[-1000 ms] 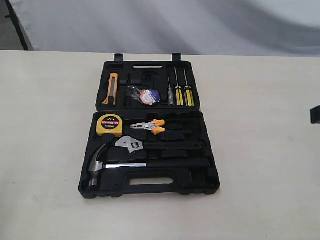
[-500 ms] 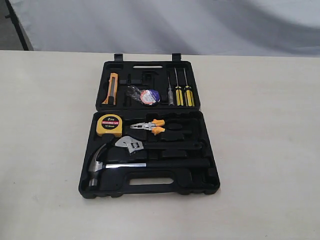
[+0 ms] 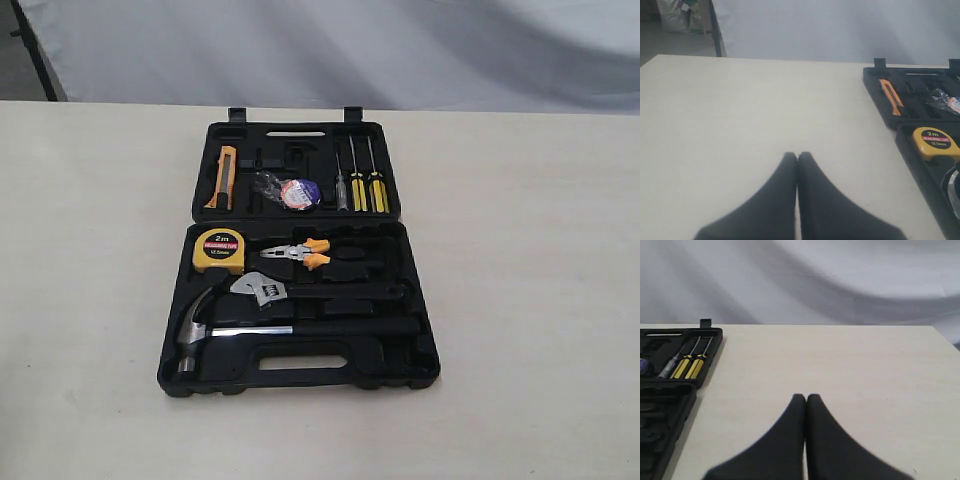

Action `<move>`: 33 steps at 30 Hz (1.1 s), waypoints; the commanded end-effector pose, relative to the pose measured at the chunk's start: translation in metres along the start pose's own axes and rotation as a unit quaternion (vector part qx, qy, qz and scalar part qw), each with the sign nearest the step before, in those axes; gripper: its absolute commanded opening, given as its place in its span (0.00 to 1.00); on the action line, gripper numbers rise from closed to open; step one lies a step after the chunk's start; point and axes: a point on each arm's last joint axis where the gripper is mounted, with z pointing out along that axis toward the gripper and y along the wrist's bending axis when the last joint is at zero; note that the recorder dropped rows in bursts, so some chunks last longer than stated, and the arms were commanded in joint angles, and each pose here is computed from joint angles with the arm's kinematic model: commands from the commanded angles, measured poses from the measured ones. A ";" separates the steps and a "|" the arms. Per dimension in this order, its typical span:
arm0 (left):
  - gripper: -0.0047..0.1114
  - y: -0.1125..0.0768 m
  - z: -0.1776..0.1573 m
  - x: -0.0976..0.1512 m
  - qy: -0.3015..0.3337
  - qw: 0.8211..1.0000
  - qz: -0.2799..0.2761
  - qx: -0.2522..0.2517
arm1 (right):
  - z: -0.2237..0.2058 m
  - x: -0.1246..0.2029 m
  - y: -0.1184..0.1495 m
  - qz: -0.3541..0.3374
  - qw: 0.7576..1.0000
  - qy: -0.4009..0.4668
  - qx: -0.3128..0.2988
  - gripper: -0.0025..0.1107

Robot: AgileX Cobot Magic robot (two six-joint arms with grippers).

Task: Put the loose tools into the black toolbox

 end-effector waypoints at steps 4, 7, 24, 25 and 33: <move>0.05 0.000 -0.001 0.002 -0.003 1.000 -0.011 0.007 | 0.018 0.036 -0.001 -0.013 1.000 -0.007 0.008 0.02; 0.05 0.000 -0.001 0.002 -0.003 1.000 -0.011 0.007 | 0.018 0.042 -0.001 -0.011 1.000 0.025 0.008 0.02; 0.05 0.000 -0.001 0.002 -0.003 1.000 -0.011 0.007 | 0.018 0.042 -0.001 -0.004 1.000 0.025 0.007 0.02; 0.05 0.000 -0.001 0.002 -0.003 1.000 -0.011 0.007 | 0.018 0.042 -0.001 -0.004 1.000 0.025 0.007 0.02; 0.05 0.000 -0.001 0.002 -0.003 1.000 -0.011 0.007 | 0.018 0.042 -0.001 -0.004 1.000 0.025 0.007 0.02</move>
